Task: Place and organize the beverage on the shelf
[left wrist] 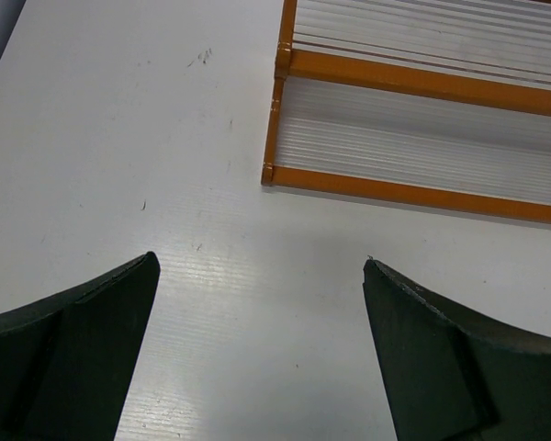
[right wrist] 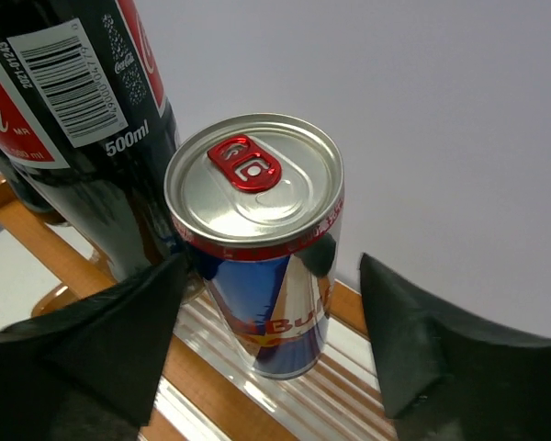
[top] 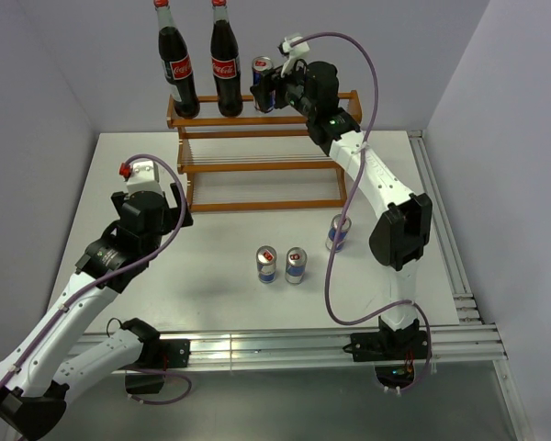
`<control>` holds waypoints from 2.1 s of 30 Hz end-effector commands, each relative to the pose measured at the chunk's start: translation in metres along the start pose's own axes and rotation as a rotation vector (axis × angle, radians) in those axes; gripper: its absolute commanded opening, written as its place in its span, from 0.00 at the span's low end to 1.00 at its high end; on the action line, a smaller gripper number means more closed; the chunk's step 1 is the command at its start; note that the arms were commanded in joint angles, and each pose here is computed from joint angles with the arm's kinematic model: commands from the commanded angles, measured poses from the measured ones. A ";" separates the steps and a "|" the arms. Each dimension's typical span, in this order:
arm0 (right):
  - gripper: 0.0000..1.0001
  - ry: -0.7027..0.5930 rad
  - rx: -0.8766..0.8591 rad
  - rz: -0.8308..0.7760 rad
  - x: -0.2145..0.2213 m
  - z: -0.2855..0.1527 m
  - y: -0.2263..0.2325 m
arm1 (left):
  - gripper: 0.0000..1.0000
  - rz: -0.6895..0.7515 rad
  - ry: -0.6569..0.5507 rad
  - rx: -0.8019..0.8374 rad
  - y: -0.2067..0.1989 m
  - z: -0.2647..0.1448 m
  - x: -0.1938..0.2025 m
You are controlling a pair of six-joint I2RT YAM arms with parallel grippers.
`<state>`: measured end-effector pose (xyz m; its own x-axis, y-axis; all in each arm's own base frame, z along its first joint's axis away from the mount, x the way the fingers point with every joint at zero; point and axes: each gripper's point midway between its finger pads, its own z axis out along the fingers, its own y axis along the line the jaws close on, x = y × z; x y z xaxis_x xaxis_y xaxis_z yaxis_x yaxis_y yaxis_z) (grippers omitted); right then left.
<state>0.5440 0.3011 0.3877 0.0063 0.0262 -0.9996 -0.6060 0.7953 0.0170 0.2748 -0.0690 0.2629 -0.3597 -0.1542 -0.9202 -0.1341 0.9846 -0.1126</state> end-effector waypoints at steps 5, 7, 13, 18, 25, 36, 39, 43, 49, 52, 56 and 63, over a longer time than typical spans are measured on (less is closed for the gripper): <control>0.98 -0.096 0.008 -0.038 -0.046 -0.024 -0.001 | 1.00 -0.015 -0.037 0.048 -0.007 -0.002 -0.010; 0.98 -0.115 0.011 -0.047 -0.056 -0.032 0.001 | 1.00 -0.014 -0.035 0.057 -0.009 -0.002 -0.009; 1.00 -0.119 0.076 -0.026 -0.055 -0.069 -0.002 | 1.00 -0.010 -0.003 0.104 -0.021 0.000 -0.007; 1.00 -0.086 0.188 0.117 -0.060 -0.125 -0.005 | 1.00 -0.021 0.070 0.166 -0.039 0.002 0.000; 1.00 0.113 0.290 0.296 0.032 -0.204 0.003 | 0.99 -0.072 0.166 0.280 -0.069 -0.002 0.014; 1.00 0.297 0.275 0.446 0.115 -0.306 0.042 | 1.00 0.015 0.304 0.400 -0.175 -0.041 0.058; 1.00 0.309 0.302 0.420 0.120 -0.323 0.040 | 0.99 0.077 0.333 0.399 -0.196 -0.049 0.078; 1.00 0.295 0.315 0.393 0.121 -0.341 0.039 | 0.99 0.127 0.379 0.372 -0.210 -0.053 0.106; 1.00 0.258 0.295 0.401 0.114 -0.354 0.044 | 0.99 0.138 0.408 0.355 -0.217 -0.042 0.136; 1.00 0.252 0.256 0.406 0.112 -0.355 0.051 | 0.98 0.151 0.410 0.316 -0.213 -0.035 0.146; 1.00 0.244 0.235 0.411 0.110 -0.355 0.055 | 0.93 0.169 0.410 0.293 -0.210 -0.029 0.155; 1.00 0.232 0.214 0.415 0.109 -0.355 0.058 | 0.74 0.189 0.432 0.278 -0.210 -0.024 0.169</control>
<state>0.2278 0.1313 0.2692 -0.4060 0.2439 -0.8807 -0.3168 0.8664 0.3860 0.2157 -0.2997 0.1393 -0.7195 0.0957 -0.6879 0.2175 0.9717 -0.0923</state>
